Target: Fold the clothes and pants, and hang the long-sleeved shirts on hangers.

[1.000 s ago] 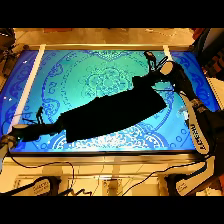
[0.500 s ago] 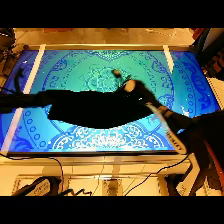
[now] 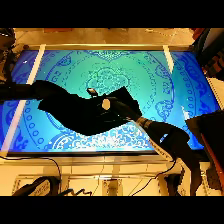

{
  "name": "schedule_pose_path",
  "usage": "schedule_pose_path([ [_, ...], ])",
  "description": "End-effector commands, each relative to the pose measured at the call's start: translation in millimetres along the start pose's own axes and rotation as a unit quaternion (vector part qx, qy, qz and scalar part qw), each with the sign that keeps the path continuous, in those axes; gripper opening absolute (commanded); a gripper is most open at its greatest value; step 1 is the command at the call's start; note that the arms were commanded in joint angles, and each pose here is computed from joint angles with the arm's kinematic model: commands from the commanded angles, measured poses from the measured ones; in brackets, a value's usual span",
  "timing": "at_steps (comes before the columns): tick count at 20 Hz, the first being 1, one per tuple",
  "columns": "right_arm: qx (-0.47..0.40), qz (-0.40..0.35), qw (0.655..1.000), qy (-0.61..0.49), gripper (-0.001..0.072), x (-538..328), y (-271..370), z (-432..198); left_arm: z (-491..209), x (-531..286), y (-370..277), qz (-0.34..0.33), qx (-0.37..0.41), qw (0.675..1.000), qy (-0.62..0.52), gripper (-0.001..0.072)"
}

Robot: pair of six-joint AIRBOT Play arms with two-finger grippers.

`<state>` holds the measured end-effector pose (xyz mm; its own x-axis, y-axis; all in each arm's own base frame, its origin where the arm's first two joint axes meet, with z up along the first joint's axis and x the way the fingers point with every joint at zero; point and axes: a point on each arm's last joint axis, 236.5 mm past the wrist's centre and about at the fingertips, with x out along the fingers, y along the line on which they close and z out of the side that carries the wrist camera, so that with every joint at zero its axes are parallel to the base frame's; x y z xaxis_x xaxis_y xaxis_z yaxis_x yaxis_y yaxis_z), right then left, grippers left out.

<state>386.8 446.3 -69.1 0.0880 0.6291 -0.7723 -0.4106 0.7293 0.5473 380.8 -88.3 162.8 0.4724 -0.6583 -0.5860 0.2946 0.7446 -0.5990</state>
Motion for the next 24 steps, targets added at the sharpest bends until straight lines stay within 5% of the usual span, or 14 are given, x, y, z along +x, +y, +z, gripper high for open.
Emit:
schedule_pose_path([
  [1,0.037,-0.033,0.999,0.016,0.0025,-48,-64,14,9,42,-18,-0.011,0.021,1.000,-0.004,0.0007],
  [11,0.190,-0.091,0.969,-0.130,0.0026,-276,-234,66,-21,281,-153,-0.126,-0.028,0.991,-0.028,0.0012],
  [12,0.195,-0.094,0.967,-0.136,0.0026,-284,-241,66,-25,298,-160,-0.122,-0.012,0.992,-0.034,0.0195],
  [13,0.200,-0.097,0.965,-0.140,0.0026,-288,-247,66,-25,309,-164,-0.119,-0.012,0.992,-0.041,0.0680],
  [19,0.110,-0.187,0.965,-0.145,0.0026,-297,-297,67,1,289,-156,-0.127,-0.020,0.990,-0.056,0.0708],
  [23,0.117,-0.096,0.984,-0.092,0.0028,-247,-291,48,10,261,-147,-0.150,-0.021,0.988,-0.029,0.0708],
  [24,0.131,-0.054,0.986,-0.089,0.0296,-235,-280,49,11,256,-143,-0.153,-0.022,0.988,-0.025,0.0708],
])
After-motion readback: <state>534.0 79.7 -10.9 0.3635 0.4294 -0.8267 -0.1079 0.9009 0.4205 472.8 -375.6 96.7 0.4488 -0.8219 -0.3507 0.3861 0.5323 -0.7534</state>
